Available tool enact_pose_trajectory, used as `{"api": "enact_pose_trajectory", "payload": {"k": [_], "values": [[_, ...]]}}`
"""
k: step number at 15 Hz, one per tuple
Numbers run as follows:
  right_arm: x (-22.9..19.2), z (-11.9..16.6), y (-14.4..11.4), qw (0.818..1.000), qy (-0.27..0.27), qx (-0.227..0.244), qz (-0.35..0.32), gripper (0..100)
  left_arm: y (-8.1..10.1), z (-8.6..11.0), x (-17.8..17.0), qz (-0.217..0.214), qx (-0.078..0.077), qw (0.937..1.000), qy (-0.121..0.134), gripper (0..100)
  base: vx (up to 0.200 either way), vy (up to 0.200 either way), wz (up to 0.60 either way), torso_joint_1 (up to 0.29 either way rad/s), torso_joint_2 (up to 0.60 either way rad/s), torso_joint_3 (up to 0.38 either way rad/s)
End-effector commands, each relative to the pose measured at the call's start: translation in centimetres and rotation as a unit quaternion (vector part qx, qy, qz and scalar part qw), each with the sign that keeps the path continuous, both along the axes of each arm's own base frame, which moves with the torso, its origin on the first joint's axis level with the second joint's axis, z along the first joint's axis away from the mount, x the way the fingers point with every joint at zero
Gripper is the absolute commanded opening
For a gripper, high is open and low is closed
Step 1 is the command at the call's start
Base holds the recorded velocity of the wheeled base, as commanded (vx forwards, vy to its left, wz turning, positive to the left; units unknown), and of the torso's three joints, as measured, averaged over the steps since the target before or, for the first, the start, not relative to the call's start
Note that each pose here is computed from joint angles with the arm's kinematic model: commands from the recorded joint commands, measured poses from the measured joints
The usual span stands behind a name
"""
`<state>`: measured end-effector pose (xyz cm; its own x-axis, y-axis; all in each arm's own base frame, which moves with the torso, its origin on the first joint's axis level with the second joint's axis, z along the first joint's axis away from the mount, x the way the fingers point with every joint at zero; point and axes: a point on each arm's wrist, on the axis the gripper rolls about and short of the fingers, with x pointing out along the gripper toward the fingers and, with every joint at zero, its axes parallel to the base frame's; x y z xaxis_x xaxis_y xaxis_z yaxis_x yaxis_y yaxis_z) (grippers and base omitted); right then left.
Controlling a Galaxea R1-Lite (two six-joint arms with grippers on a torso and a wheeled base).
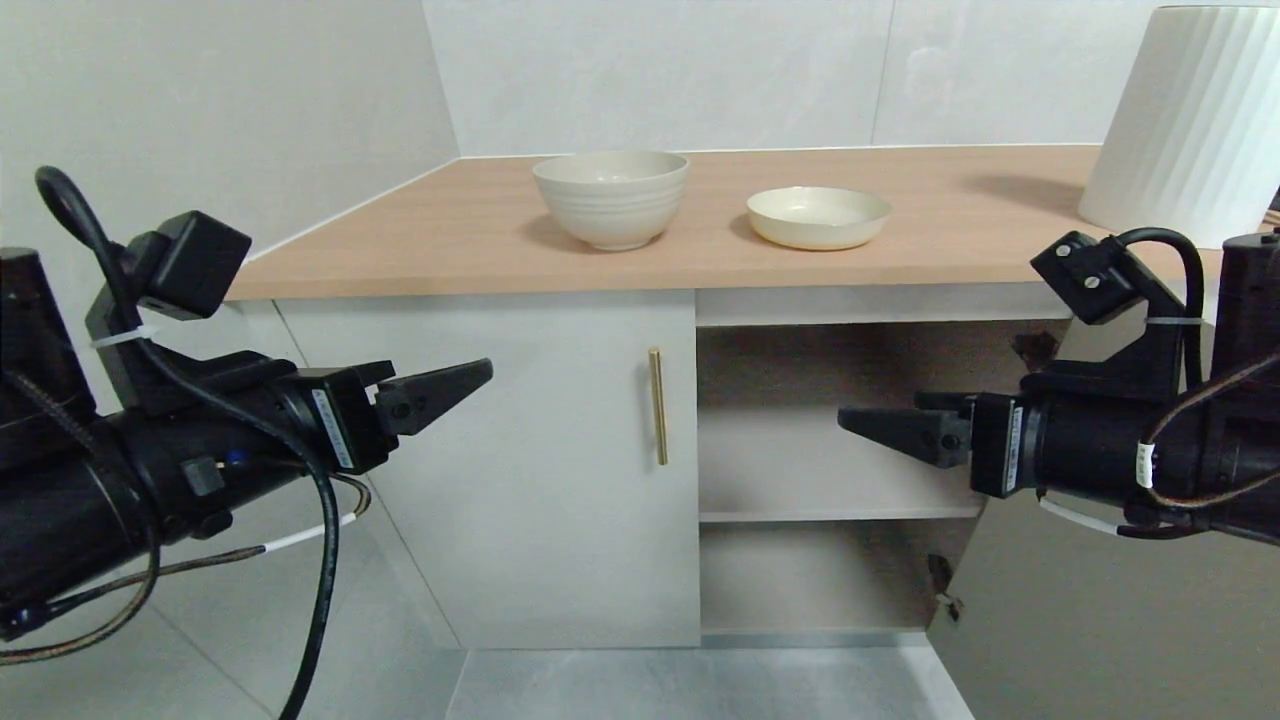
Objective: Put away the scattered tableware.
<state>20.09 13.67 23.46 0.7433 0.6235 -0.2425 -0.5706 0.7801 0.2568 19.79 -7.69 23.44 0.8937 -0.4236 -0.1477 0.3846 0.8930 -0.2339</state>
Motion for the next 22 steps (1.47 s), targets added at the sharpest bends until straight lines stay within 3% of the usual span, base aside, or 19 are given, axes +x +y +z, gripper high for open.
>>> {"api": "enact_pose_trajectory", "payload": {"k": [1,13,22], "values": [[-0.1,0.1,0.0,1.000,-0.002,0.001,0.001,100,0.0,0.0,0.0,0.000,0.000,1.0000,0.000,100,0.200,0.000,0.00,0.007,0.00,0.007],[-0.6,-1.0,-0.4,0.998,-0.055,-0.009,0.011,100,0.3,0.5,-0.7,-0.002,-0.005,0.9999,-0.012,100,0.017,0.000,0.00,0.002,-0.01,-0.003],[1.3,-2.2,-0.3,0.999,-0.047,-0.015,-0.011,100,0.0,-0.2,0.1,-0.002,-0.001,1.0000,0.006,100,0.000,0.000,0.00,0.109,-0.39,-0.291]]}}
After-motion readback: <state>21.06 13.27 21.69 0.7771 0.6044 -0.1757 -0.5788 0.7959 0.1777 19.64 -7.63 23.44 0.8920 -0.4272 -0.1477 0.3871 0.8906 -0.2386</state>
